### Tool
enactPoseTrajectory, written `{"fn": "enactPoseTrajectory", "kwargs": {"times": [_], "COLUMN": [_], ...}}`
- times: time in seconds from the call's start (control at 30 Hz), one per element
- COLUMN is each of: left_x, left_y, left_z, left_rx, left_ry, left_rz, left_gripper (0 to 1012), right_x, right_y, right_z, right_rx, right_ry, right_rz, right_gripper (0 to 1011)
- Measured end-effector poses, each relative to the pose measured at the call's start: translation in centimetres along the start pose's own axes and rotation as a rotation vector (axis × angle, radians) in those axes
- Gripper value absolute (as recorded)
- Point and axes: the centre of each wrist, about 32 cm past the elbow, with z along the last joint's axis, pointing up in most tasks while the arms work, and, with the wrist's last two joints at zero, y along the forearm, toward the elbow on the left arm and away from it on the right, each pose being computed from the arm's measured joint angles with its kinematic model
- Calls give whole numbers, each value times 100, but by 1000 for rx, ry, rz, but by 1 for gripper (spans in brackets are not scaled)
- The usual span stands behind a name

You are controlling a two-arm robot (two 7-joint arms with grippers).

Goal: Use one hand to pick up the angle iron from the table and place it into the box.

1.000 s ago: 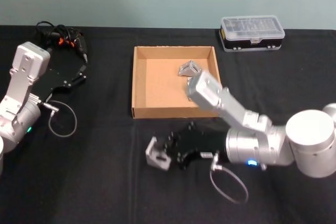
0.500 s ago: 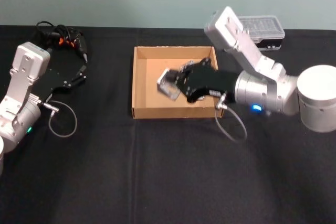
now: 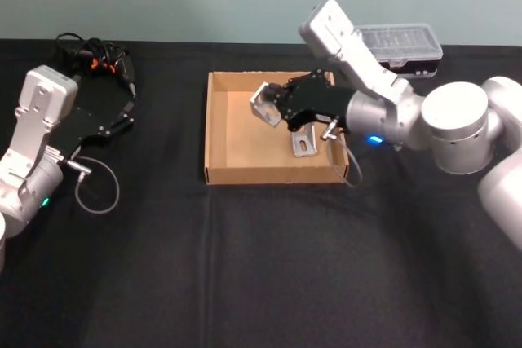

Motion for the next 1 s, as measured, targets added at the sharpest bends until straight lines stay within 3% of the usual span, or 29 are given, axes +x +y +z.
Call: {"fn": "enactPoseTrajectory", "kwargs": {"times": [0.33,1.0], "left_x": [0,0], "left_y": [0,0], "left_z": [-1,0], "left_rx": [0,0], "left_ry": [0,0], "left_rz": [0,0], "left_gripper": [1000,1000], "right_x": [5,-28], "right_y": [259,334], "right_z": [-105,-169], "right_rx": [-50,-69], "right_ry": [-19,-12], "right_rz": [19,29], "right_gripper": [27,29]}}
